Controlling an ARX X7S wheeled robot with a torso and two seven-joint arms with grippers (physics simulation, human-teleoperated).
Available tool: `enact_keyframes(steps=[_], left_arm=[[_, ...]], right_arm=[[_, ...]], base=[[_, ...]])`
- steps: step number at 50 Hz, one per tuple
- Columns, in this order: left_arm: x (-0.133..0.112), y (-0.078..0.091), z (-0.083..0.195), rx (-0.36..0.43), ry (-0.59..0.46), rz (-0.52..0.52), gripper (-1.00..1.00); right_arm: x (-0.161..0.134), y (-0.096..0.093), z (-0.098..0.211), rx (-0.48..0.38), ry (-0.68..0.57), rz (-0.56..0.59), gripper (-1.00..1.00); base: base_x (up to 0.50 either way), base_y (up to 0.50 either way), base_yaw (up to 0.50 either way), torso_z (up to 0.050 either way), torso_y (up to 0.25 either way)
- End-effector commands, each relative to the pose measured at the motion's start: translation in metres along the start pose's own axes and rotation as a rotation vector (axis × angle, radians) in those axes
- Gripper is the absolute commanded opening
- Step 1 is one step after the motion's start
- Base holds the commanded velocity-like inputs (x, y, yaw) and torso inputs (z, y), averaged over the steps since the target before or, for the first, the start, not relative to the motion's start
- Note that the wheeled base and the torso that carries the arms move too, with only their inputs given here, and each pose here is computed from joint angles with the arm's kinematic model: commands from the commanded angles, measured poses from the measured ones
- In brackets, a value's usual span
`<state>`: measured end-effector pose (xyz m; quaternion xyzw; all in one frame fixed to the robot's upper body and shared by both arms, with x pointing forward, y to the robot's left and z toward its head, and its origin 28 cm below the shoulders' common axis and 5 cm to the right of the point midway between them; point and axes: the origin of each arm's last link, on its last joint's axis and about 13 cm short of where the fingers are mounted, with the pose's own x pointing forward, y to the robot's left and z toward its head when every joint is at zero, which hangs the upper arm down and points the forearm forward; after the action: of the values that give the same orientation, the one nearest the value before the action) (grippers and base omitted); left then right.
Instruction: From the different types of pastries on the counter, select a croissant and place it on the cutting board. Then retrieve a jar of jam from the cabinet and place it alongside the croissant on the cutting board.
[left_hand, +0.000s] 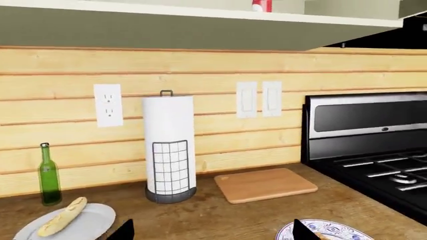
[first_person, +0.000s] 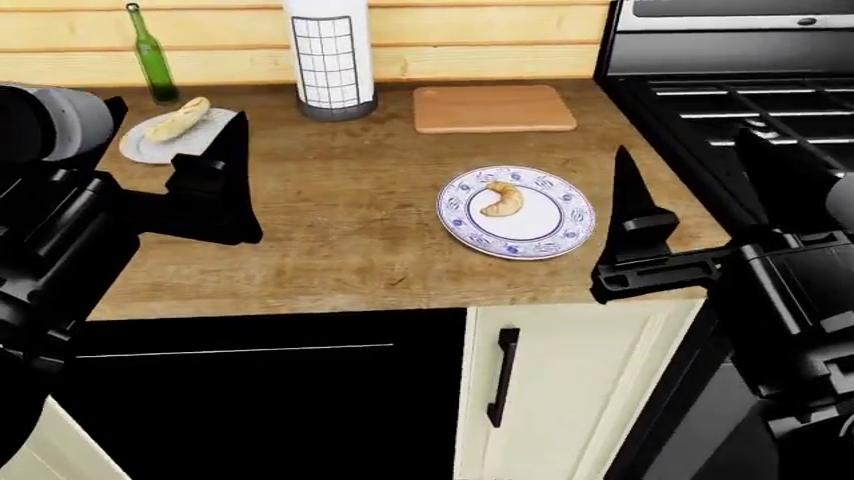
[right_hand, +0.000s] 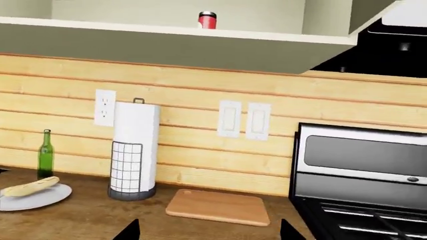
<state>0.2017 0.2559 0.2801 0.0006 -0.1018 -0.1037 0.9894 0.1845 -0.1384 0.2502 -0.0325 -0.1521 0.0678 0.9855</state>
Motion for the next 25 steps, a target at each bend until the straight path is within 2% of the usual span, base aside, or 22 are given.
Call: enact_keyframes(steps=[1, 6, 10, 25], left_arm=[[0.002, -0.002, 0.002, 0.011, 0.003, -0.01, 1.0], [0.002, -0.003, 0.005, 0.017, 0.0, -0.011, 1.0], [0.002, -0.002, 0.009, 0.025, -0.005, -0.01, 1.0], [-0.005, 0.005, 0.02, 0.041, -0.014, 0.011, 1.0]], right_arm=[[0.0, -0.001, -0.001, -0.003, 0.032, -0.007, 1.0], [0.0, -0.001, 0.004, -0.027, 0.044, 0.003, 1.0], [0.003, 0.0, 0.011, -0.06, 0.05, 0.033, 1.0], [0.011, 0.0, 0.032, -0.078, 0.064, 0.115, 1.0]], base=[[0.0, 0.0, -0.5, 0.0, 0.0], [0.0, 0.0, -0.44, 0.0, 0.0], [0.04, 0.0, -0.04, 0.0, 0.0], [0.49, -0.04, 0.0, 0.0, 0.0]])
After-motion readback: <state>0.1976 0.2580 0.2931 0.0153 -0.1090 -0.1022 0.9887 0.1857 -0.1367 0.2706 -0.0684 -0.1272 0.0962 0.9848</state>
